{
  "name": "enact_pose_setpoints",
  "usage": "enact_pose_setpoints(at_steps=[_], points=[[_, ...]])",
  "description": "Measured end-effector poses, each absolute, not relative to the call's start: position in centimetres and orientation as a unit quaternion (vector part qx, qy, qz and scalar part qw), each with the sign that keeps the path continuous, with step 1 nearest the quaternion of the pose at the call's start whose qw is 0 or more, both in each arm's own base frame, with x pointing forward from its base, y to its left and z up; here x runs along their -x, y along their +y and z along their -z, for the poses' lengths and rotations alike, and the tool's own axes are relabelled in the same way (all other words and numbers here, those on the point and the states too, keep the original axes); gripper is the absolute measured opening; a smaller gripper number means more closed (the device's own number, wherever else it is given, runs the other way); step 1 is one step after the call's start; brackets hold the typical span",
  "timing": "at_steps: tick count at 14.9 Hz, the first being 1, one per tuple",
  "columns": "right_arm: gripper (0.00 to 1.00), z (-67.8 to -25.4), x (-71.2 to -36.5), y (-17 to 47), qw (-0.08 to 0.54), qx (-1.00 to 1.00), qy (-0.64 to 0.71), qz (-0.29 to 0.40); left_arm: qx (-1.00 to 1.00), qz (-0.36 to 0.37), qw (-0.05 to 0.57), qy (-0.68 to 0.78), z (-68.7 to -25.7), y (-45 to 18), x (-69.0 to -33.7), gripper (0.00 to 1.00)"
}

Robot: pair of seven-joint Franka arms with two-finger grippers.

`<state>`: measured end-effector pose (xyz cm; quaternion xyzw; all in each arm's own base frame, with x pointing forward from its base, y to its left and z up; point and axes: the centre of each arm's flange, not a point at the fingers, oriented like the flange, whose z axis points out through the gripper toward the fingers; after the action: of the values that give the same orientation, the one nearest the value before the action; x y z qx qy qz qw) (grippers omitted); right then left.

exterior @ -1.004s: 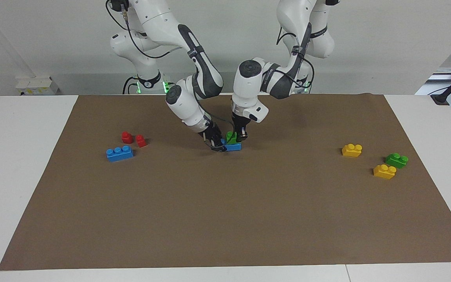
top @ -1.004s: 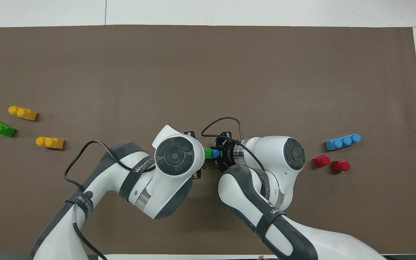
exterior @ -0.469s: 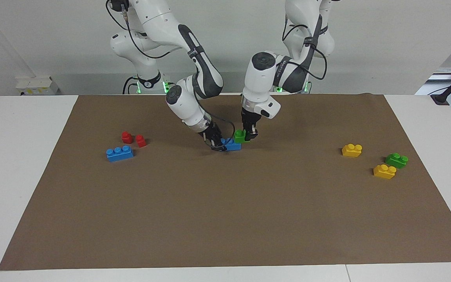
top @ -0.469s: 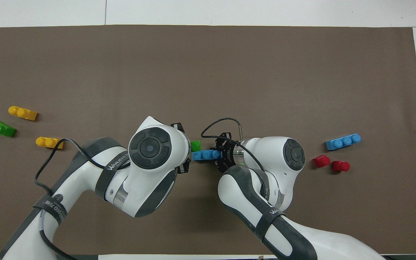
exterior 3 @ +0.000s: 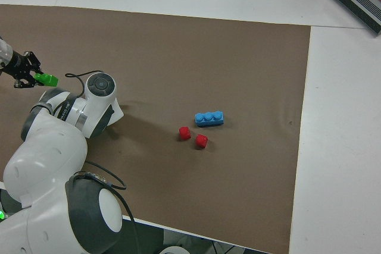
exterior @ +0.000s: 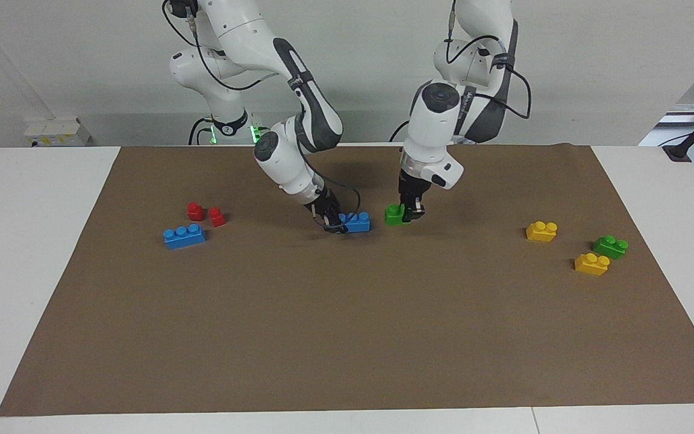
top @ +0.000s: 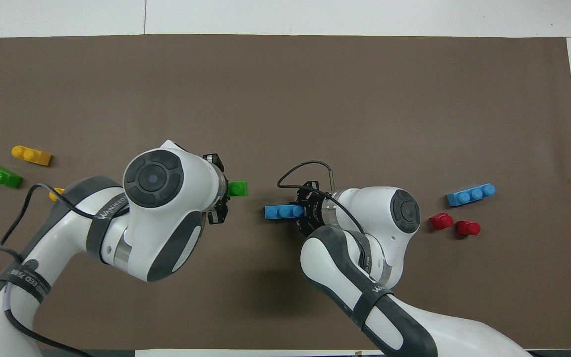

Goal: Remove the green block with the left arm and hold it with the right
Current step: 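Pull the green brick away with the left gripper while the right gripper pulls blue, then carry the green brick outward with the left gripper while the right gripper carries blue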

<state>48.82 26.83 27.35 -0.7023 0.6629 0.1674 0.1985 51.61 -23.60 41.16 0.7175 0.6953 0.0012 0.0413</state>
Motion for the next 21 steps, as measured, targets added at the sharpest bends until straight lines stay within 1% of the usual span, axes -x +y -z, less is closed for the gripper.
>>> enact_pose_setpoints(at_steps=[2,5,7,9,12,15,17,21], points=[[0.35,-28.4,-50.8,23.0,0.200,0.705,0.655,-0.184,-0.735,-0.005,0.040,0.677,-41.1,-19.4,-53.3,0.34],[0.35,-32.0,-54.7,14.6,0.185,0.726,0.633,-0.195,-0.767,-0.010,0.038,0.640,-41.0,-14.1,-55.0,0.34],[0.35,-34.1,-56.2,9.0,0.181,0.740,0.617,-0.199,-0.788,-0.013,0.037,0.614,-41.0,-11.4,-55.6,0.34],[0.35,-34.8,-56.9,3.9,0.181,0.745,0.612,-0.194,-0.801,-0.016,0.037,0.598,-40.9,-9.2,-56.0,0.34],[0.35,-34.1,-56.8,-2.7,0.186,0.743,0.617,-0.181,-0.814,-0.020,0.037,0.579,-41.0,-6.2,-56.5,0.34],[0.35,-32.5,-56.6,-5.3,0.186,0.739,0.621,-0.184,-0.827,-0.026,0.037,0.560,-40.5,-3.2,-57.0,0.34],[0.35,-31.0,-56.5,-6.4,0.185,0.739,0.620,-0.189,-0.830,-0.031,0.038,0.555,-39.4,-2.2,-57.6,0.34],[0.35,-29.7,-56.7,-6.9,0.185,0.738,0.622,-0.185,-0.841,-0.034,0.035,0.538,-37.1,0.5,-58.8,0.34]])
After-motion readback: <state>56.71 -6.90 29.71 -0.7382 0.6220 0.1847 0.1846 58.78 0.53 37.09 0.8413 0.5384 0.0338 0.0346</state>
